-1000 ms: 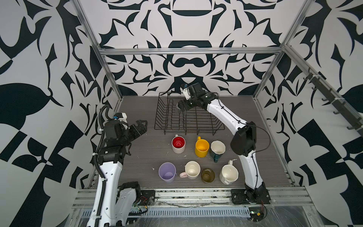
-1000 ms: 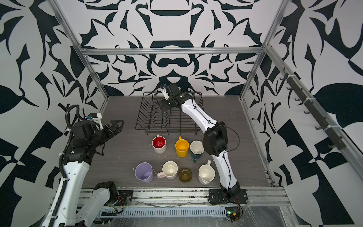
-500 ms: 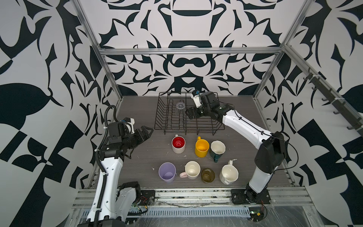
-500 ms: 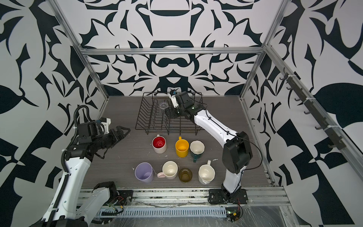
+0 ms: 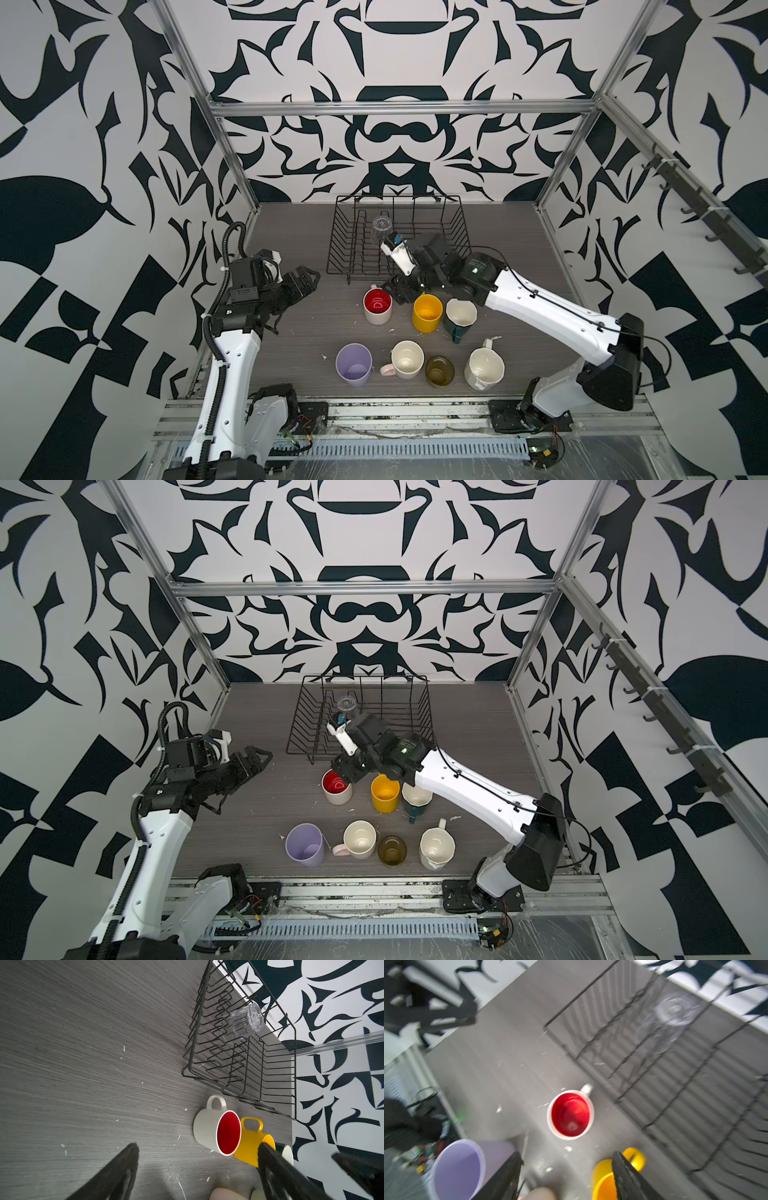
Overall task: Load the cups into the dish rack
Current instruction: 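Move the right gripper down into the lavender cup on the table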
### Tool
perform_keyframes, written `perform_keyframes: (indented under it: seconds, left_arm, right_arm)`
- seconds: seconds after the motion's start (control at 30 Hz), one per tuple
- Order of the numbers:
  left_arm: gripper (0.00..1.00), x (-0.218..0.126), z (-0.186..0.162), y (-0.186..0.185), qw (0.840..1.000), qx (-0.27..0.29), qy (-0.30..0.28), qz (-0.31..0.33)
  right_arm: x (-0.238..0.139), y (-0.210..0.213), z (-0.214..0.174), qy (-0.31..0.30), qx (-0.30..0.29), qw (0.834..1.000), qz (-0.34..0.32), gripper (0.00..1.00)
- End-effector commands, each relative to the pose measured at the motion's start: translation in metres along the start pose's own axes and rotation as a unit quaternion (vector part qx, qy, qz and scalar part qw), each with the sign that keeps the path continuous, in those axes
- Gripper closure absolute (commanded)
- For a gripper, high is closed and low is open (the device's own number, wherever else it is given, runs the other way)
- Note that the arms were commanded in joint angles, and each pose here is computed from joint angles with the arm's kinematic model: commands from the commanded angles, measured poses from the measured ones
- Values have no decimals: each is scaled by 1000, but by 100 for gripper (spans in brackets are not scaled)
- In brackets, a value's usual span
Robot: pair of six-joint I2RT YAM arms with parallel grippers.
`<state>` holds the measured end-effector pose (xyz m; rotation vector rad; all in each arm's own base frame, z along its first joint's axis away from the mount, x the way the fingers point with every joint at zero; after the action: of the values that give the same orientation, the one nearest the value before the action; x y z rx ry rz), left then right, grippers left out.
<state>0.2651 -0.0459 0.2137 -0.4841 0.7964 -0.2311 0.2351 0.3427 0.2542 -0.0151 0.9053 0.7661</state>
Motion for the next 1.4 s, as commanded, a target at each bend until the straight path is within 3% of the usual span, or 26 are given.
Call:
perform_keyframes:
  seconds: [0.0, 0.33, 0.8, 1.07, 1.37]
  left_arm:
    - [7, 0, 6, 13, 999, 3, -23, 40]
    - [3, -10, 22, 20, 995, 12, -76, 71]
    - [2, -8, 22, 24, 993, 10, -84, 77]
    - [1, -16, 28, 24, 991, 14, -104, 86]
    - [1, -22, 30, 28, 988, 13, -119, 102]
  right_arm:
    - [3, 9, -29, 41, 22, 999, -16, 31]
    - [28, 59, -91, 110, 28, 993, 13, 40]
    - [57, 87, -116, 152, 5, 988, 14, 43]
    - [74, 95, -117, 166, -12, 986, 4, 57]
    - [79, 94, -118, 168, -16, 986, -1, 88]
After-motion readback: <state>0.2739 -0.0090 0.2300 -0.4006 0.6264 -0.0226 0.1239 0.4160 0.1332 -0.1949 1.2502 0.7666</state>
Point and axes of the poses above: each gripper's point midway between its finger pads, its own x axis out along the fingers, its own y axis along the line the jaws close on, z = x × y, the point moved 1 cm from there along -x, back along the fingers, and after that the axes turned 12 degrees about x, right-handed, at the moved point
